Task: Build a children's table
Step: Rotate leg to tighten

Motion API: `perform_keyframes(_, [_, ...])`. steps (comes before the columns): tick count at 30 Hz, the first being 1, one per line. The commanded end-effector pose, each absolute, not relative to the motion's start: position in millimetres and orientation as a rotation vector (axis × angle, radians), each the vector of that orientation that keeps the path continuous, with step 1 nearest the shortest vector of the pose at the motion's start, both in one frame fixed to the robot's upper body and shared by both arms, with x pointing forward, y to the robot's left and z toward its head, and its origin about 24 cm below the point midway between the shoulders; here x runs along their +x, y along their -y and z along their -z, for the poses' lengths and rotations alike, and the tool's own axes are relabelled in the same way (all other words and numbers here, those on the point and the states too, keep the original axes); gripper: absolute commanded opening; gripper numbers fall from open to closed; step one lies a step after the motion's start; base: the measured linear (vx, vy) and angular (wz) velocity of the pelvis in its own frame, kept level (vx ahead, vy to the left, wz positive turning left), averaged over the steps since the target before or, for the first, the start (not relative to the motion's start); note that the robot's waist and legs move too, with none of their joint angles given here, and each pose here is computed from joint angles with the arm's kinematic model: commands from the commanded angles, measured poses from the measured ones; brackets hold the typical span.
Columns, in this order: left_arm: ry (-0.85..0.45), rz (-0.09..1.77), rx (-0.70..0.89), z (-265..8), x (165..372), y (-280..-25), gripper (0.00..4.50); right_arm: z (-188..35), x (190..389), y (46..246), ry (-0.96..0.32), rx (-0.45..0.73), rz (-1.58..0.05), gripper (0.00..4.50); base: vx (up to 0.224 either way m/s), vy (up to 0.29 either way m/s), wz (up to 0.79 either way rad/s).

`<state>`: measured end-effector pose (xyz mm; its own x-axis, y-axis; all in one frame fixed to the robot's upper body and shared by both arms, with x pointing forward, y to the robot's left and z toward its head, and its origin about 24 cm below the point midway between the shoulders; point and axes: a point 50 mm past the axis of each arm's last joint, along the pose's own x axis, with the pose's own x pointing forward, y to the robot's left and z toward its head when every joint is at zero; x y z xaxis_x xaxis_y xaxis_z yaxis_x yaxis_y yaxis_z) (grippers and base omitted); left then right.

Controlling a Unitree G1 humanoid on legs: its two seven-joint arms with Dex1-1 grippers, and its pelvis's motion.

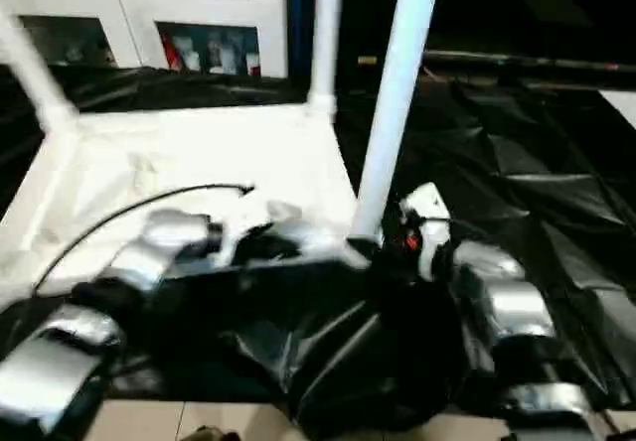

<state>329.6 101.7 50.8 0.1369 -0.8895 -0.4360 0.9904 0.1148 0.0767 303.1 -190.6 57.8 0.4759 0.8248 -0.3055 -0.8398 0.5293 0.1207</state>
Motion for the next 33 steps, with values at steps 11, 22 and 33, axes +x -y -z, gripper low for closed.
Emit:
perform_keyframes(11, [-0.266,1.563,0.362,-63.8,317.4,-114.8,0.00,-59.9,287.5,186.6,-0.435,-0.116,-1.263,3.07,0.000,0.000,0.00])
perform_keyframes(22, [-0.215,1.465,0.339,-65.0,324.0,-100.4,0.00,-47.6,278.2,179.0,-0.429,-0.034,-1.224,2.56,0.000,0.000,0.00])
perform_keyframes(33, [-0.198,1.174,0.293,-58.7,340.1,-32.5,0.00,-10.0,315.1,152.5,-0.383,0.118,-0.507,2.54,0.000,0.000,0.00])
